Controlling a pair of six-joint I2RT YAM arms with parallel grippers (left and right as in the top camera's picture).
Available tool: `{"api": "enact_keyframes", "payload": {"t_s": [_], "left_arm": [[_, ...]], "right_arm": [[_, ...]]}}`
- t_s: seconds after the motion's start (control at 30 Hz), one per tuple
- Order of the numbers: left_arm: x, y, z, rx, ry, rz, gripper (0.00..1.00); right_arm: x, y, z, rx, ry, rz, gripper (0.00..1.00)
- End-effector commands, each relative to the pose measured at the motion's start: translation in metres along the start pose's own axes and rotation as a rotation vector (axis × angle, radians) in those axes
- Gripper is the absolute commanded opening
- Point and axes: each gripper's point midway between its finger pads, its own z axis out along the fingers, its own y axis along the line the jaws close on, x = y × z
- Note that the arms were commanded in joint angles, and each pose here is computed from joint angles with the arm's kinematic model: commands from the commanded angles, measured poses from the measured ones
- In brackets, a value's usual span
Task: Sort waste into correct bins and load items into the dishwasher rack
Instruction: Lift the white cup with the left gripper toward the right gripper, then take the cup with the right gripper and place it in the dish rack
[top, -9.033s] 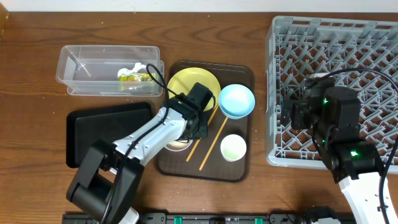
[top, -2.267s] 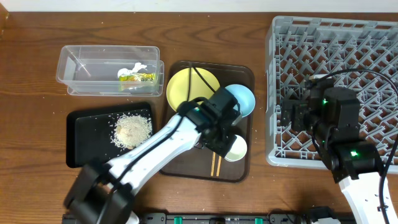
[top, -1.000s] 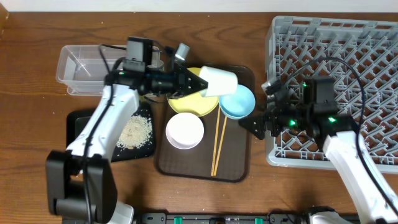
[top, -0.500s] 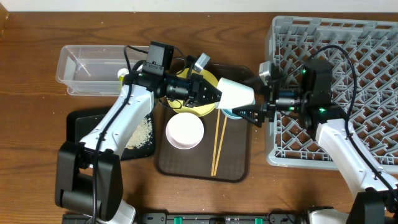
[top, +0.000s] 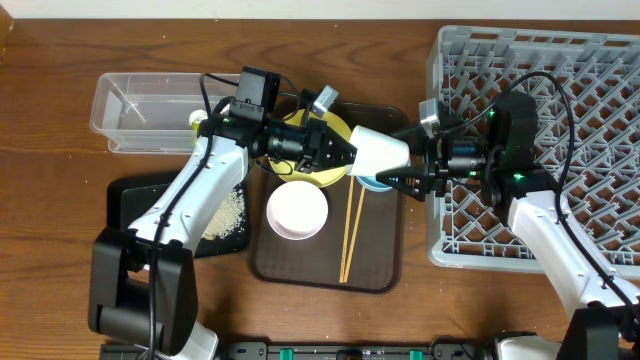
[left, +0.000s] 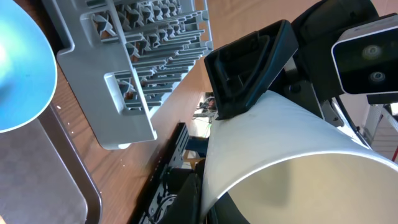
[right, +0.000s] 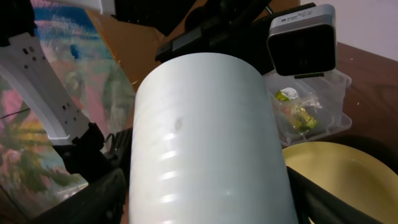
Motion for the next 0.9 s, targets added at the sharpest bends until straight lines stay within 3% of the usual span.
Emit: {"api": "enact_keyframes", "payload": {"t_s": [0.0, 0.27, 0.33, 0.4, 0.43, 0.6, 0.7, 0.87], "left_arm": [[-0.001, -0.004, -0.001, 0.017, 0.005, 0.000, 0.06], [-0.001, -0.003, -0.001, 0.014, 0.004, 0.001, 0.08], [-0.002, -0.001, -0.001, 0.001, -0.002, 0.001, 0.16], [-0.004, 0.003, -0.001, -0.024, -0.014, 0.000, 0.34], [-0.006, 0.006, -0.001, -0.042, -0.023, 0.000, 0.37], [-0.013, 0.044, -0.010, -0.244, -0.099, -0.064, 0.50], [-0.010, 0.077, -0.030, -0.427, -0.144, -0.134, 0.54], [-0.002, 0.091, -0.065, -0.580, -0.183, -0.131, 0.56]], "right_arm": [[-0.007, 0.004, -0.003, -0.024, -0.011, -0.017, 0.72], [-0.007, 0.004, -0.003, -0.024, -0.011, -0.016, 0.61], [-0.007, 0.004, -0.003, -0.023, -0.011, -0.016, 0.56], [-0.007, 0.003, -0.003, -0.017, -0.010, -0.001, 0.56], [-0.006, 0.000, -0.003, -0.001, -0.008, 0.016, 0.56], [-0.001, -0.029, -0.006, 0.171, 0.008, 0.130, 0.52], [0.003, -0.048, -0.011, 0.285, 0.010, 0.189, 0.42], [0.002, -0.067, -0.026, 0.438, 0.009, 0.198, 0.31]]}}
